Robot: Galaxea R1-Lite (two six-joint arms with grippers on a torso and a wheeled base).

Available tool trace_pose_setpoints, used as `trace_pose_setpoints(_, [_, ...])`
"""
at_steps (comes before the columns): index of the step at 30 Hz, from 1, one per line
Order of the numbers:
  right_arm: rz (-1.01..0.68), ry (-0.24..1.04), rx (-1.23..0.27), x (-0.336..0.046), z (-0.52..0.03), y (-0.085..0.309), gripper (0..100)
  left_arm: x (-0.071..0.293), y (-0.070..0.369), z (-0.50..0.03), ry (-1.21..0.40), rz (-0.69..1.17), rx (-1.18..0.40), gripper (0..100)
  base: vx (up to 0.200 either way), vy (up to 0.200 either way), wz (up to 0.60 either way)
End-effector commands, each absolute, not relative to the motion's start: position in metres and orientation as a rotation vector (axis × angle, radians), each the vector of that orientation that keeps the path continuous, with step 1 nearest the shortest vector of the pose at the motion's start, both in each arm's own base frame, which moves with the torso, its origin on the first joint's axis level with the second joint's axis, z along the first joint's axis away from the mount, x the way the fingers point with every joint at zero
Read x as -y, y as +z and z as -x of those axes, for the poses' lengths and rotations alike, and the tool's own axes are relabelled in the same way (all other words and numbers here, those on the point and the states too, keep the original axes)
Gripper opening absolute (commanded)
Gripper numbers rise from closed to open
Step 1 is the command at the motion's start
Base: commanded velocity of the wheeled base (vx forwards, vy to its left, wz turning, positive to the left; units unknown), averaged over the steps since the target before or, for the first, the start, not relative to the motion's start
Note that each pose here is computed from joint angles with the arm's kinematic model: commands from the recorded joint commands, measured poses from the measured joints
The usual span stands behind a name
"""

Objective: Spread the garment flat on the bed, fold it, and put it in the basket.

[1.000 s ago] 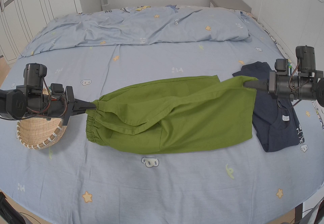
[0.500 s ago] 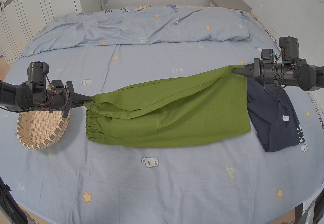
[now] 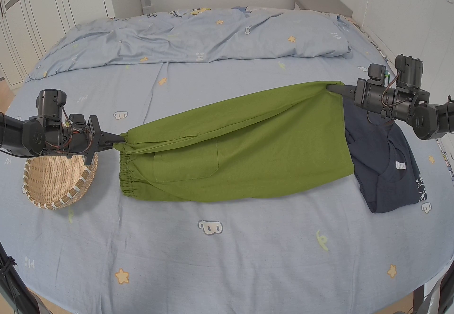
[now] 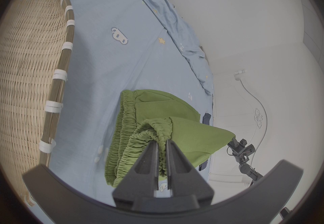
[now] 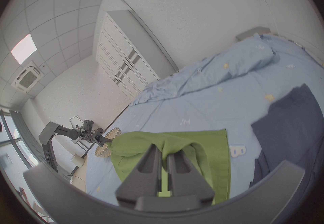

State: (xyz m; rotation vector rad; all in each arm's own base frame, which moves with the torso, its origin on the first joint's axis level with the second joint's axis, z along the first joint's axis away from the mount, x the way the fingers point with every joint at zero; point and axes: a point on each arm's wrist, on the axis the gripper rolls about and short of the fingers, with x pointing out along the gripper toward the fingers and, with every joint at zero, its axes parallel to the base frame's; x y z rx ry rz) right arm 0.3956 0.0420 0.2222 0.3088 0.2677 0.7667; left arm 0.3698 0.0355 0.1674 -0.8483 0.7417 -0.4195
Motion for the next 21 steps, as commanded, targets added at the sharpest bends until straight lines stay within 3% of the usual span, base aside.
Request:
trace_pose_setpoints(1, [-0.337, 0.762, -0.241, -0.041, -0.393, 0.21, 0, -0.038, 0.168, -0.371, -0.42, 0.839, -0.722, 0, 0.0, 0.0, 0.0])
trace_pose_setpoints(21, [-0.352, 0.745, -0.261, -0.04, -0.426, 0.187, 0, -0.039, 0.156, -0.387, -0.436, 0.823, -0.679, 0, 0.0, 0.0, 0.0])
